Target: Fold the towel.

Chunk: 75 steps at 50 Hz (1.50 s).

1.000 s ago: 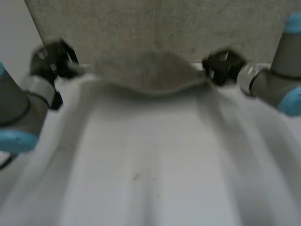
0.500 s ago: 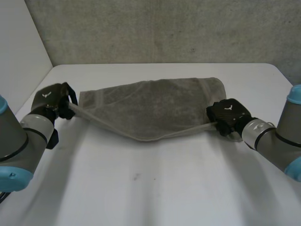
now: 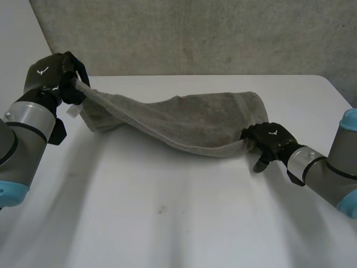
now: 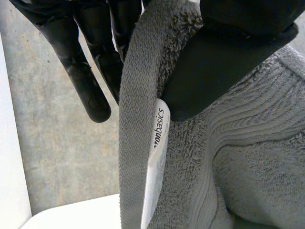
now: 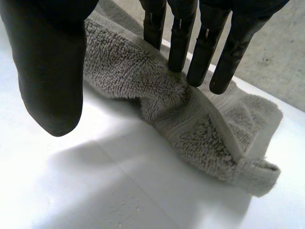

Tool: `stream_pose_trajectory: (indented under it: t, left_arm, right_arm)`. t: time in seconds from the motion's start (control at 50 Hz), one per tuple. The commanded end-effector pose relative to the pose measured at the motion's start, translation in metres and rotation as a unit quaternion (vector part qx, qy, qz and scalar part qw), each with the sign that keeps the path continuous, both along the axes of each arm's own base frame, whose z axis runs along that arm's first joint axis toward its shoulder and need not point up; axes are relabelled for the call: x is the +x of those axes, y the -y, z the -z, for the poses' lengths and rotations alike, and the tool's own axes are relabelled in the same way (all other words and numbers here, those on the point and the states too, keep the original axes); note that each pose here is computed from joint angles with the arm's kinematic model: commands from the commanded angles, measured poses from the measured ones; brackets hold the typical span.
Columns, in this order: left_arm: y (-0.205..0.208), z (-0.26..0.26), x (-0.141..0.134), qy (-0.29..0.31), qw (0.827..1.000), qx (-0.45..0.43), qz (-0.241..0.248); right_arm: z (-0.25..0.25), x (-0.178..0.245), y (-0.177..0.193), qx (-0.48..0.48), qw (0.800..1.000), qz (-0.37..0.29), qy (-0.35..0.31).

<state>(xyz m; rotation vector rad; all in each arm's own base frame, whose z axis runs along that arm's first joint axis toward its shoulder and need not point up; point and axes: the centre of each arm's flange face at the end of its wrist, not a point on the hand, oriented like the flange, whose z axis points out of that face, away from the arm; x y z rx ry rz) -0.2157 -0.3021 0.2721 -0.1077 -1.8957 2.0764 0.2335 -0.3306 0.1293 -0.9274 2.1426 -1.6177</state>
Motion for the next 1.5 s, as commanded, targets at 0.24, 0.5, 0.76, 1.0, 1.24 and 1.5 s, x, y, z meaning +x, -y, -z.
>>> stream_pose_trajectory:
  t: [0.24,0.5,0.76,1.0,1.24,1.5]
  left_arm:
    - [0.004,-0.007,0.000,-0.002,1.000,-0.006,-0.001]
    - [0.004,-0.002,0.000,0.001,1.000,0.002,-0.001]
    - [0.006,-0.005,-0.001,-0.002,1.000,-0.003,0.000]
    - [0.008,-0.032,-0.003,-0.010,1.000,-0.005,0.002]
    - [0.003,-0.049,-0.014,-0.015,0.999,-0.022,0.018]
    - [0.002,-0.061,-0.014,-0.018,0.999,-0.028,0.019]
  right_arm:
    - [-0.018,-0.006,0.014,0.007,0.998,0.038,0.055]
    - [-0.047,-0.034,0.030,-0.034,0.994,0.091,0.057]
    - [-0.031,-0.031,0.017,0.031,0.995,0.088,0.045]
    - [-0.012,-0.011,0.002,0.064,0.996,0.051,0.043]
    - [-0.014,0.044,-0.029,0.088,0.989,0.002,0.115]
    - [0.022,0.068,-0.033,0.090,0.987,0.014,0.130]
